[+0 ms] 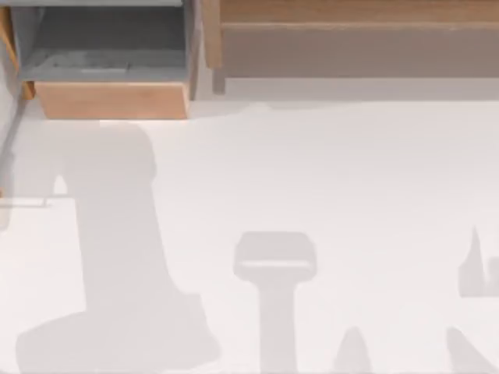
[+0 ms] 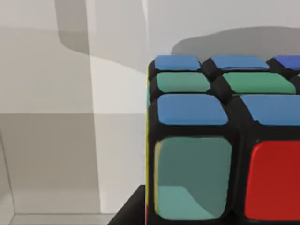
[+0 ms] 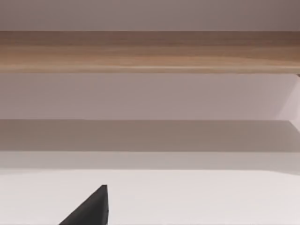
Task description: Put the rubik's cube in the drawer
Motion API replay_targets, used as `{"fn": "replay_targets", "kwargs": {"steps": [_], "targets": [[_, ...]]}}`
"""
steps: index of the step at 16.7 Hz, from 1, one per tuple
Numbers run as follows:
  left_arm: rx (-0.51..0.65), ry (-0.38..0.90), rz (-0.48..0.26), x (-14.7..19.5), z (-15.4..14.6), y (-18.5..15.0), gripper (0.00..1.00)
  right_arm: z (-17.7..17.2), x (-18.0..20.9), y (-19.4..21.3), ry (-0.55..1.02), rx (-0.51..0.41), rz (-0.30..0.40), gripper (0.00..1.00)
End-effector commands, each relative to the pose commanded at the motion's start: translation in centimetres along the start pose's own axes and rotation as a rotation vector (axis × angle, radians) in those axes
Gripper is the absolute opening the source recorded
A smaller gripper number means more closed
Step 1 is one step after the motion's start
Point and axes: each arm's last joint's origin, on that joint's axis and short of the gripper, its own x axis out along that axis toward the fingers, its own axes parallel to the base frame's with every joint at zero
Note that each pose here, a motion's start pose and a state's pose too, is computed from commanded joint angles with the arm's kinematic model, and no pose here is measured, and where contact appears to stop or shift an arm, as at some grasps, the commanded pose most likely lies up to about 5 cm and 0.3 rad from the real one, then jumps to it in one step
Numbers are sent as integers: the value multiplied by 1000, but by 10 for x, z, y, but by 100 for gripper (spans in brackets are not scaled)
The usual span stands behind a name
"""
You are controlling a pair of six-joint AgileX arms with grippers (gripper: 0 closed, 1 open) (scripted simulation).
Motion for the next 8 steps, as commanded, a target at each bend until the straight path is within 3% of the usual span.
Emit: {"fn": "replay_targets", "kwargs": {"steps": [7,8], "targets": [[0,0,0,0,0,0,98,0,0,0,0,0,0,100],[0,0,0,0,0,0,100,0,0,0,0,0,0,100]]}}
